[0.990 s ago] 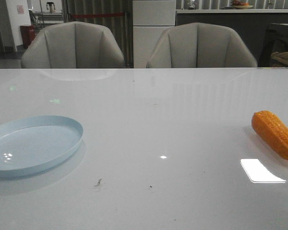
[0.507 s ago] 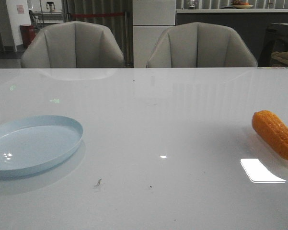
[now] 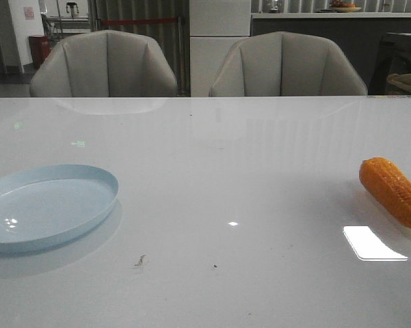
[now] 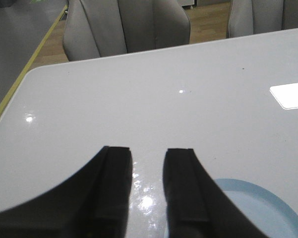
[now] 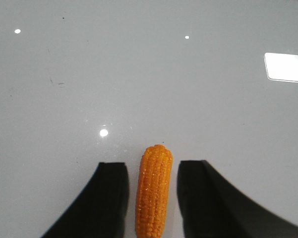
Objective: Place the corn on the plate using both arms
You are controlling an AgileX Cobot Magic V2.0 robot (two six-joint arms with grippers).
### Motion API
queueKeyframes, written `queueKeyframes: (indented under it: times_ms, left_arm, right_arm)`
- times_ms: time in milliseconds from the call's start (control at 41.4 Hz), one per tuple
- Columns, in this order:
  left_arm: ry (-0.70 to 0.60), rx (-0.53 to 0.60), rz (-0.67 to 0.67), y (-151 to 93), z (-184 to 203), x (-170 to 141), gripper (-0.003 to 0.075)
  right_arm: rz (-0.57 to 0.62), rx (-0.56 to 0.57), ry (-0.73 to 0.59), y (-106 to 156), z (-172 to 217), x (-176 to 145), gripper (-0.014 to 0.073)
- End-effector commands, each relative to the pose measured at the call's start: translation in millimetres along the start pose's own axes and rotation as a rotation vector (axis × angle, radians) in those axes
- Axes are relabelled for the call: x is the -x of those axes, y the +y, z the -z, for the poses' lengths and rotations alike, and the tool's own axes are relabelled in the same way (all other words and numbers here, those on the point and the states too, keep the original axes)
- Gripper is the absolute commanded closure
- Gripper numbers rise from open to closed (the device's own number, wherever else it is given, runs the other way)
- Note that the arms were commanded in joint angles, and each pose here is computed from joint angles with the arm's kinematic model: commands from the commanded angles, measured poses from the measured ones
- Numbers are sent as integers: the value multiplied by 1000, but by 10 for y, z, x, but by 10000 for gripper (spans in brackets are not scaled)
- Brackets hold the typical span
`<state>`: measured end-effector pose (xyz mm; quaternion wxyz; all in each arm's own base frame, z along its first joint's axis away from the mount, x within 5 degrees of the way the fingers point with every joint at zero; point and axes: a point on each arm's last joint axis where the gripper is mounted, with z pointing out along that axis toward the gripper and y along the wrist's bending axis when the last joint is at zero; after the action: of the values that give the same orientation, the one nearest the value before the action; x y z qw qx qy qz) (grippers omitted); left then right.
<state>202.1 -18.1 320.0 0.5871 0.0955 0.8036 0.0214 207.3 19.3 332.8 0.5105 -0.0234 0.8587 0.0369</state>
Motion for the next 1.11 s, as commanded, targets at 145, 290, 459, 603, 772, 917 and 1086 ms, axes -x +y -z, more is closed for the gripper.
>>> queueKeyframes:
  times_ms: [145, 290, 459, 603, 772, 917, 1086]
  left_arm:
    - [-72, 0, 44, 12, -20, 135, 285]
    - [75, -19, 94, -9, -85, 20, 284]
    - [308, -46, 112, -19, -249, 6, 283]
    - [496, -58, 147, -11, -480, 103, 283]
    - [656, -60, 176, -11, -826, 137, 283]
    - [756, -66, 174, -32, -1144, 32, 283]
    - [846, -71, 171, -66, -1415, -173, 283]
  right_arm:
    - [7, -4, -77, -3, 37, 153, 148]
    - [6, -5, -17, -5, 31, 99, 148]
    - [5, -6, 20, -5, 31, 65, 148]
    - [5, -6, 31, -5, 31, 55, 148]
    - [5, -6, 51, -6, 32, 37, 148]
    - [5, -7, 87, -7, 34, 5, 148]
    - [5, -7, 105, -7, 36, -12, 148]
